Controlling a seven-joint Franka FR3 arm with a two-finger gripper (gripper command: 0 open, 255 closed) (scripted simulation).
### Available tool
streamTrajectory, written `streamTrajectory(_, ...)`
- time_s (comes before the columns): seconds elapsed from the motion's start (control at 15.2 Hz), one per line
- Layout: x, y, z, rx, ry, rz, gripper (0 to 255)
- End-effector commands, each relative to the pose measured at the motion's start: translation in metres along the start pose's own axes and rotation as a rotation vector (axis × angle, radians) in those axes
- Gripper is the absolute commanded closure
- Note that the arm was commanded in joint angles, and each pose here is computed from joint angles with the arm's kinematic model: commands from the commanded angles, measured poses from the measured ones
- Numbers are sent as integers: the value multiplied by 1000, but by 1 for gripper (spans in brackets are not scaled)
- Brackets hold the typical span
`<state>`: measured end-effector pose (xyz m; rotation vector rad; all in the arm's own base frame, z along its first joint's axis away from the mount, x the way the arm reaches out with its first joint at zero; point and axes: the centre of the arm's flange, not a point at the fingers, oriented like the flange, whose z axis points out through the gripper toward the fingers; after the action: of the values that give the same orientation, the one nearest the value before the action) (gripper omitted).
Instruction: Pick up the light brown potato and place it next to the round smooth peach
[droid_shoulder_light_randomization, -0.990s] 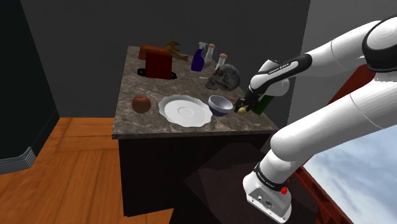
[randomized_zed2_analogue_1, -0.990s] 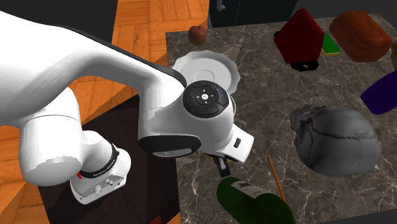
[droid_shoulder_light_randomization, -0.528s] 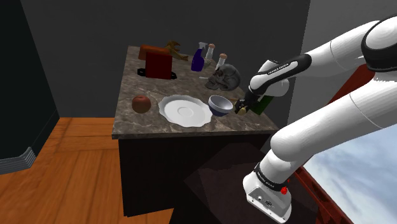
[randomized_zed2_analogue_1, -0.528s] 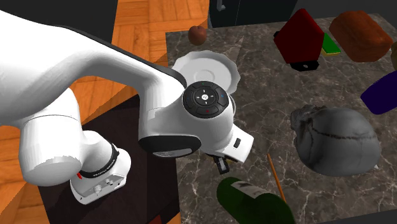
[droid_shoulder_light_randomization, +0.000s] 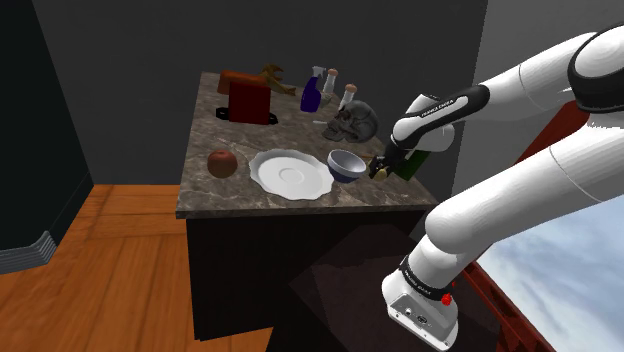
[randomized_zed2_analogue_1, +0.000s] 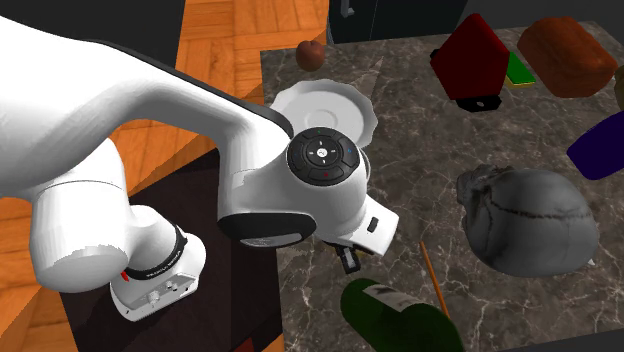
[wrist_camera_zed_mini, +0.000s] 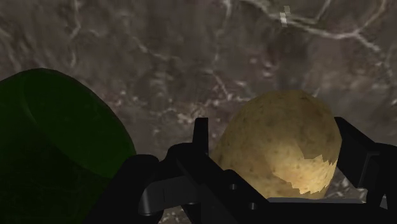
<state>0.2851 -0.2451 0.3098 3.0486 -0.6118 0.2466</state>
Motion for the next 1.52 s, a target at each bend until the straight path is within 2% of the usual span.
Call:
streamTrajectory(0.0,0,0,0,0,0,0,255)
streamTrajectory(1.45,18,-1,-115,0,0,0,255)
